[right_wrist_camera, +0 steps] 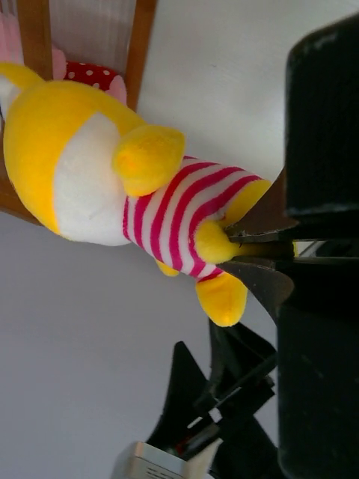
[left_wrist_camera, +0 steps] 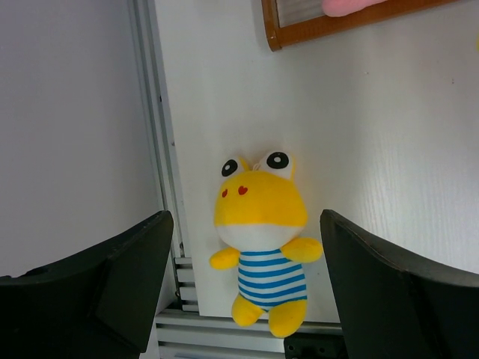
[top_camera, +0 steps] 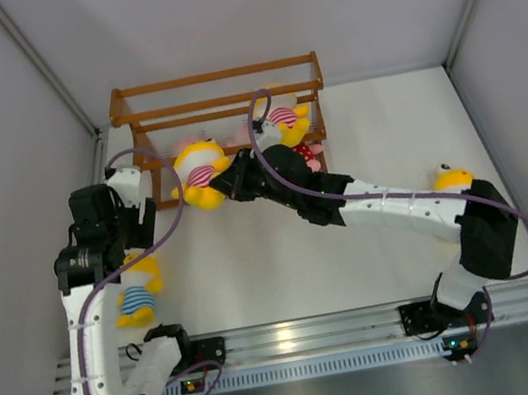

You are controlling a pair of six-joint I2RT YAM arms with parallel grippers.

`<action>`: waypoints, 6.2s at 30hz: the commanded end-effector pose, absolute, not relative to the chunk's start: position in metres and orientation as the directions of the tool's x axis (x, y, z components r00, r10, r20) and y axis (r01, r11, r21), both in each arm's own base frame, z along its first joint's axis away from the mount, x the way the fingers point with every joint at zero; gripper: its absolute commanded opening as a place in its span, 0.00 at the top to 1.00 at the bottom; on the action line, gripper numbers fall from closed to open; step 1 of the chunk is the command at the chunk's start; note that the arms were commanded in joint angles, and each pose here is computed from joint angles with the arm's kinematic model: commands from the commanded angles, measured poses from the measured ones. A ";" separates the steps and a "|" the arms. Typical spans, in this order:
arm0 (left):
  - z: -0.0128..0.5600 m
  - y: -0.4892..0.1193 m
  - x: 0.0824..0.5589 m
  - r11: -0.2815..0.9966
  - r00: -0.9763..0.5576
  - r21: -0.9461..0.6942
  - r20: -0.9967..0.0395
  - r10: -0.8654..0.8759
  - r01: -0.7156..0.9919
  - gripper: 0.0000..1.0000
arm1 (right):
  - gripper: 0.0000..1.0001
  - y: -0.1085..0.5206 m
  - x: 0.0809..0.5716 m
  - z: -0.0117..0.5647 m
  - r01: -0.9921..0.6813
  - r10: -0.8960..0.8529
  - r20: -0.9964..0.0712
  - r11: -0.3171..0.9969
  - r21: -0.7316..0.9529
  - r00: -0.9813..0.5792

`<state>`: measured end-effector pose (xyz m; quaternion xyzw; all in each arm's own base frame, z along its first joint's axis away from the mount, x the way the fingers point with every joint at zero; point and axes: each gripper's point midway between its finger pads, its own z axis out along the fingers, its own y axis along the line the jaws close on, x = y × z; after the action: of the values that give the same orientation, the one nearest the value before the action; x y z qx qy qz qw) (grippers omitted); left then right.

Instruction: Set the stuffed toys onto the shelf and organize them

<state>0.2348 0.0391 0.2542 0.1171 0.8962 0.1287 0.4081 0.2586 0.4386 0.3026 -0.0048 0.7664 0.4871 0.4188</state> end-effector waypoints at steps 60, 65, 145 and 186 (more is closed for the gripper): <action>0.223 0.037 0.227 0.921 -0.692 0.341 -0.620 0.370 0.188 0.15 | 0.26 0.127 0.271 0.222 0.175 0.235 -0.842 0.970 0.170 -0.486; 0.167 0.051 0.190 0.876 -0.796 0.379 -0.406 0.448 0.299 0.11 | 0.26 0.090 0.274 0.203 0.261 0.287 -0.823 0.949 0.176 -0.490; 0.304 -0.025 0.235 0.887 -0.646 -0.149 -0.738 0.193 0.436 1.00 | 0.26 0.559 0.143 0.263 -0.728 -0.345 -0.650 -0.185 -0.660 0.677; 0.380 0.007 0.223 0.952 -0.494 0.124 -0.832 0.253 0.280 0.02 | 1.00 0.328 0.372 0.456 -0.860 -0.079 -0.873 0.153 -0.488 0.481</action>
<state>0.2213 0.0064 0.3838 0.1474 0.8647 -0.0151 0.4799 0.3720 0.3339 0.4416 -0.5702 0.4435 0.2426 0.6476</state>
